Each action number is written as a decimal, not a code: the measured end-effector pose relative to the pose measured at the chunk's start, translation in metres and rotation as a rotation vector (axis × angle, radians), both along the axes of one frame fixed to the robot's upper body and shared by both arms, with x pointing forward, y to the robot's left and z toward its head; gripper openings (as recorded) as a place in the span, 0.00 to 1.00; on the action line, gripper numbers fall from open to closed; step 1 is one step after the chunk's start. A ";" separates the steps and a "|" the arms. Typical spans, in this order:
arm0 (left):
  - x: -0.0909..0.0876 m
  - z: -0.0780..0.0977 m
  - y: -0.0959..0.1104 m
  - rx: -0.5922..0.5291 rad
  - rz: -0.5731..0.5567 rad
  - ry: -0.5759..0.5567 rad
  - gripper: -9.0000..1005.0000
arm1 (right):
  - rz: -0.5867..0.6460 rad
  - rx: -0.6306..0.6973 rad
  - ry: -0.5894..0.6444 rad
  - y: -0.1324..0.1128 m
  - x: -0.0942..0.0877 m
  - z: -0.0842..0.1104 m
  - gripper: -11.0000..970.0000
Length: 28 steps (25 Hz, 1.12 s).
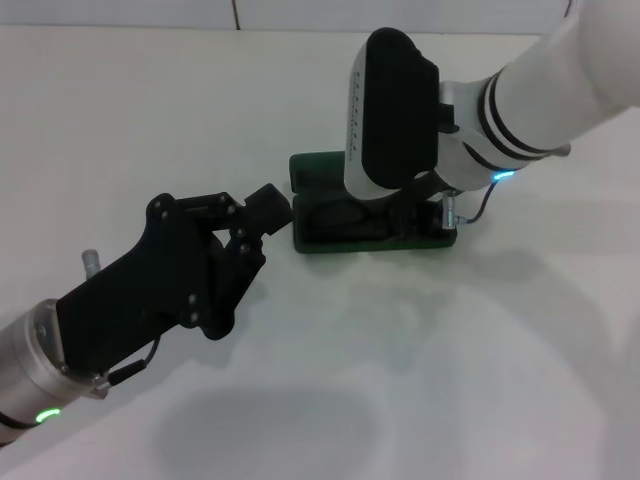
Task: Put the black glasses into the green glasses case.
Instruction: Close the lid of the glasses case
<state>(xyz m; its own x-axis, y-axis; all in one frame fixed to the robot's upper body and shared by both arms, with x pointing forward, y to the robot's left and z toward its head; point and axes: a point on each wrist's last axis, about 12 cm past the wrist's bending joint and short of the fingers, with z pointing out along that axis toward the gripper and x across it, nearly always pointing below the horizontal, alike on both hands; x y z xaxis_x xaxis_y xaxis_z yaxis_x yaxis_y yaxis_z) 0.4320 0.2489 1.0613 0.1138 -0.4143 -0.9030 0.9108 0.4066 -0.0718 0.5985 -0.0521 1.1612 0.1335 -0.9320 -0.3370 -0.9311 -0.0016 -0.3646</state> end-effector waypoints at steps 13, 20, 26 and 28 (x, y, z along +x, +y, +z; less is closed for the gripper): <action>0.011 0.012 0.016 -0.058 0.023 0.003 0.05 | -0.181 0.356 0.172 -0.060 -0.027 0.022 0.46; 0.075 0.052 0.058 0.113 -0.049 0.111 0.06 | -0.149 0.564 0.380 -0.141 -0.055 0.032 0.45; 0.154 0.088 0.028 0.393 -0.135 0.233 0.08 | -0.120 0.783 0.538 -0.226 -0.095 0.025 0.45; 0.175 0.093 0.007 0.498 -0.138 0.264 0.08 | -0.140 0.873 0.552 -0.251 -0.108 0.015 0.45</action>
<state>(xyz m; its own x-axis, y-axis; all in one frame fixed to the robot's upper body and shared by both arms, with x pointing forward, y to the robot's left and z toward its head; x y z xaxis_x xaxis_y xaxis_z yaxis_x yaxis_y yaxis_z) 0.6068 0.2563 1.1540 -0.1669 0.0732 -0.9833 0.9351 0.3281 -0.1343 0.4902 -0.3028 1.1767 -0.3343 -0.3304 -0.8827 -0.9404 0.1791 0.2891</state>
